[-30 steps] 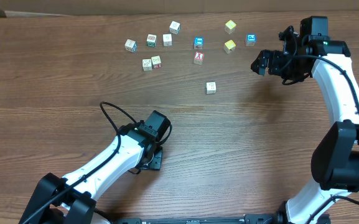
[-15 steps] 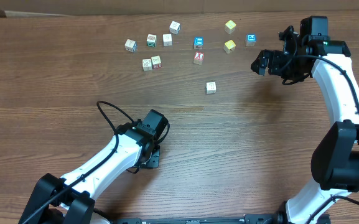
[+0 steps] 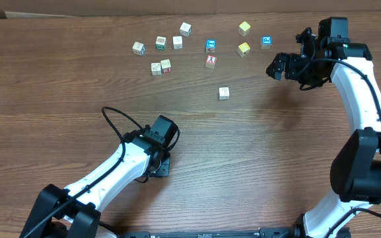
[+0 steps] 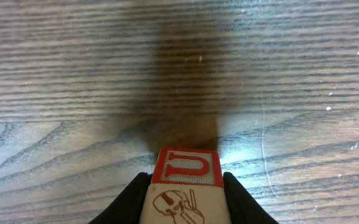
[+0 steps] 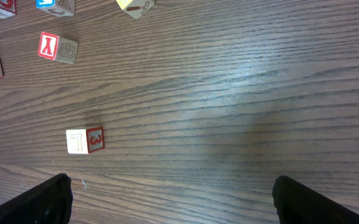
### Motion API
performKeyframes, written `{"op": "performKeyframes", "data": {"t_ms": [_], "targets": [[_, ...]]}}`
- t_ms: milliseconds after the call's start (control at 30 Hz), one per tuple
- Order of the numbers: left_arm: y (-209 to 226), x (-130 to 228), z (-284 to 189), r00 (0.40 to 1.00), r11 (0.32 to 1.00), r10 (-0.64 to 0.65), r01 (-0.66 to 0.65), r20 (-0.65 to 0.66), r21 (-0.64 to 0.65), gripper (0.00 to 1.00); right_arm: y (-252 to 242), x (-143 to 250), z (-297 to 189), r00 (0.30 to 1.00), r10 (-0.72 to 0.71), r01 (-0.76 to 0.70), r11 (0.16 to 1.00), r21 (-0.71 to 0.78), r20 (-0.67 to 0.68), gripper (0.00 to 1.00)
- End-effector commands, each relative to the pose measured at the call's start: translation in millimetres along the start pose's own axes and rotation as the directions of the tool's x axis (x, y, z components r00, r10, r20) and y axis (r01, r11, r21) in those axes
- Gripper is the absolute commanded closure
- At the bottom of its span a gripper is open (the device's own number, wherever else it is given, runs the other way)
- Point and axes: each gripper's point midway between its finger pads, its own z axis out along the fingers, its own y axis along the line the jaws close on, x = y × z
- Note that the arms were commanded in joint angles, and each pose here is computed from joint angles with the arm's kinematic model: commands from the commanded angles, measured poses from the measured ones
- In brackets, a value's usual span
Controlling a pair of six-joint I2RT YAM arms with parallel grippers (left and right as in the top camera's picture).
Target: Form a tower
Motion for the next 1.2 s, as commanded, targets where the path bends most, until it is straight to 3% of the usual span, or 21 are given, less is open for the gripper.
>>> {"op": "performKeyframes", "data": {"t_ms": [0,67,133,300,667,967,1167], "targets": [[0.1,7.9,1.2,0.999,0.999,-0.031,0.031,-0.027,0.016,0.71,5.7,-11.4,-15.1,0.999,-0.013,0.013,1.0,-0.003,0.05,0.0],[0.2,8.0,1.2,0.999,0.999,-0.03,0.031,-0.028,0.016,0.67,5.7,-11.4,-15.1,0.999,-0.013,0.013,1.0,-0.003,0.05,0.0],[0.2,8.0,1.2,0.999,0.999,-0.03,0.031,-0.028,0.016,0.51,5.7,-11.4,-15.1,0.999,-0.013,0.013,1.0,-0.003,0.05,0.0],[1.0,9.6,1.1,0.999,0.999,-0.029,0.03,-0.034,0.013,0.33,5.7,-11.4,-15.1,0.999,-0.013,0.013,1.0,-0.003,0.05,0.0],[0.1,7.6,-0.5,0.999,0.999,-0.029,0.03,-0.029,0.015,0.36,5.7,-11.4,-15.1,0.999,-0.013,0.013,1.0,-0.003,0.05,0.0],[-3.8,-1.3,-8.9,1.0,0.999,-0.029,0.029,-0.009,0.026,0.27,5.7,-11.4,-15.1,0.999,-0.013,0.013,1.0,-0.003,0.05,0.0],[-5.2,-6.1,-18.2,0.999,0.998,-0.034,0.033,0.028,0.046,0.27,5.7,-11.4,-15.1,0.999,-0.013,0.013,1.0,-0.003,0.05,0.0]]}}
